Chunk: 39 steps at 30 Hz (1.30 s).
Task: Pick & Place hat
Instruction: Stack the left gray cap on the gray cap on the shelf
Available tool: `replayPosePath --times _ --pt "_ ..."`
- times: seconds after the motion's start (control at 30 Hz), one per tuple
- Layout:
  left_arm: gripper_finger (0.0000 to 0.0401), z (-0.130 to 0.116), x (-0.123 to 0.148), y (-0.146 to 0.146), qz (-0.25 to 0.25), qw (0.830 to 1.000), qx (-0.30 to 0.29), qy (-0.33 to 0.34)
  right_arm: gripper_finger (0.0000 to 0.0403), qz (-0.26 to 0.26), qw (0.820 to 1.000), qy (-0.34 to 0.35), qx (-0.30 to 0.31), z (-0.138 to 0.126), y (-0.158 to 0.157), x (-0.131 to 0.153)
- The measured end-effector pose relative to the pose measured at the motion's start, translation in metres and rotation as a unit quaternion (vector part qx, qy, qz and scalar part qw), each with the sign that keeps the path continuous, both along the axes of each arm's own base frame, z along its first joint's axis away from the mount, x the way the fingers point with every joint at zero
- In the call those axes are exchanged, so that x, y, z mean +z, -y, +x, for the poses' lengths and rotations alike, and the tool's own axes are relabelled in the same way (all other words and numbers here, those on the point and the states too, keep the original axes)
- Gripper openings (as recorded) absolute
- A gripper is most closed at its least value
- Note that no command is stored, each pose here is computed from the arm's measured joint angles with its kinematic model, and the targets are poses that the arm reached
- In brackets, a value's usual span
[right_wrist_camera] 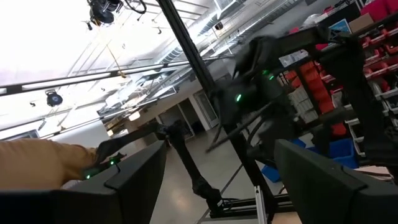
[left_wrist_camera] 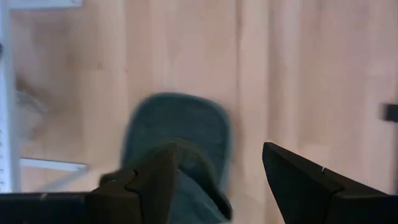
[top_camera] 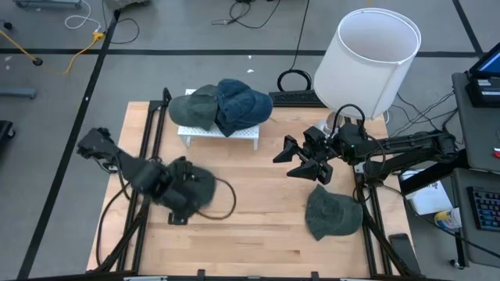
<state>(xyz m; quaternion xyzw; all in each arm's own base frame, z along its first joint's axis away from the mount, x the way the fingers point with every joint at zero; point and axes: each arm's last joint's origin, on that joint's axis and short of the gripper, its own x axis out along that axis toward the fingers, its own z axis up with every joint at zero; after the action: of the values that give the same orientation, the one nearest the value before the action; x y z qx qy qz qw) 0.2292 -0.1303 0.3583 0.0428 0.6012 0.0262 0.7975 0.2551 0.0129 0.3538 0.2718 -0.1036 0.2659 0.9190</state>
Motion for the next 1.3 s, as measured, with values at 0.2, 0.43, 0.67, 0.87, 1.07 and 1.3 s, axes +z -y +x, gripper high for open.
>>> replayPosePath --times 0.2,0.43,0.67,0.87,1.07,1.3 --pt "0.0241 0.013 -0.029 0.028 0.056 0.998 0.004 -0.029 0.0291 0.000 1.000 0.000 0.000 0.000 0.000 0.000" --pt "0.0241 0.022 -0.075 0.057 0.117 0.986 0.024 -0.113 0.0291 -0.001 1.000 0.000 0.000 0.000 0.000 0.000" --pt "0.0241 0.025 -0.118 0.079 0.162 0.974 0.023 -0.157 0.0291 -0.008 1.000 0.002 -0.003 0.000 0.000 0.000" --pt "0.0241 0.022 -0.152 0.088 0.164 0.969 0.041 -0.178 0.0291 -0.008 1.000 -0.015 -0.003 0.001 0.000 -0.003" --pt "0.0241 0.011 -0.180 0.081 0.190 0.961 0.056 -0.195 0.0291 -0.008 1.000 -0.026 -0.003 0.002 0.000 -0.005" --pt "0.0241 0.002 -0.210 0.062 0.210 0.951 0.069 -0.215 0.0291 -0.008 1.000 -0.026 -0.003 0.002 0.000 -0.005"
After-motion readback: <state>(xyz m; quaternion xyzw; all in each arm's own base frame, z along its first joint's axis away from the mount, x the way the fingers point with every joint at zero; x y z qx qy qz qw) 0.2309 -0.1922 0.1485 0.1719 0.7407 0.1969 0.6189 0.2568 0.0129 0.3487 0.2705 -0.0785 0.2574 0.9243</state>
